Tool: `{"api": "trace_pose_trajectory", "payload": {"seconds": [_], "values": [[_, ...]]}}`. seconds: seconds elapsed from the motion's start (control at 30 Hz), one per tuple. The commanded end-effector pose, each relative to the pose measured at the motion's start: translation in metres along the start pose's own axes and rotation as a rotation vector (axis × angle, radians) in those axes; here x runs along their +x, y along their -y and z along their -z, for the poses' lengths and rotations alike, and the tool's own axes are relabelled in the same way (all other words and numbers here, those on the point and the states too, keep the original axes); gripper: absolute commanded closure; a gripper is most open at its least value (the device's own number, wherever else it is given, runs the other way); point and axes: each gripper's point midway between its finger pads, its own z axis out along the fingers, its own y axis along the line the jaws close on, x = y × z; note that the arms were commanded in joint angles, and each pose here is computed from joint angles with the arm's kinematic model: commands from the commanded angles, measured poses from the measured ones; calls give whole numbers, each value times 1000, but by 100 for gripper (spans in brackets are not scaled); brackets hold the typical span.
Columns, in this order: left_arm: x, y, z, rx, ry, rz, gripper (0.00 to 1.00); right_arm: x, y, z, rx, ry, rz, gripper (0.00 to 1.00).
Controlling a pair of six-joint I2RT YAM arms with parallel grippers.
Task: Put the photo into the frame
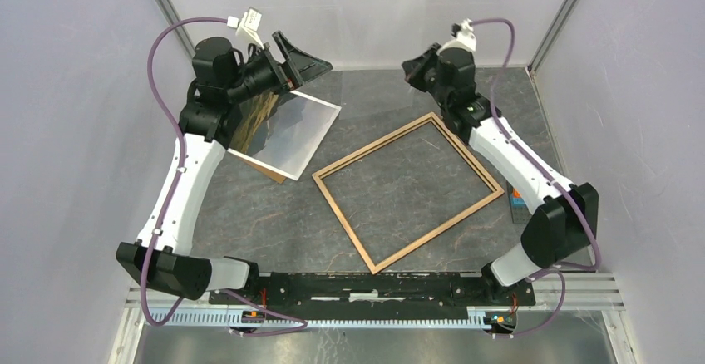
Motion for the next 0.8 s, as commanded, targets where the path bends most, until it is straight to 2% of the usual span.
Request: {"api": "trace_pose_trajectory", "payload": {"seconds": [0.0,0.13,0.27,0.47,0.67,0.77], "values": [[-9,10,10,0,36,-93,0,-13,20,13,-48,78,-274,100],[3,-6,14,-51,43,-118,0,29,56,23,-46,56,-441,100],[28,-38,6,-132,14,-149,0,69,82,29,-31,27,-546,100],[49,-80,-11,-210,-43,-122,0,107,114,42,24,30,-569,100],[49,-98,-18,-171,-49,-13,0,148,131,66,44,-17,-582,100],[42,-113,-15,-177,-25,40,0,167,121,71,17,-81,-512,91]]}}
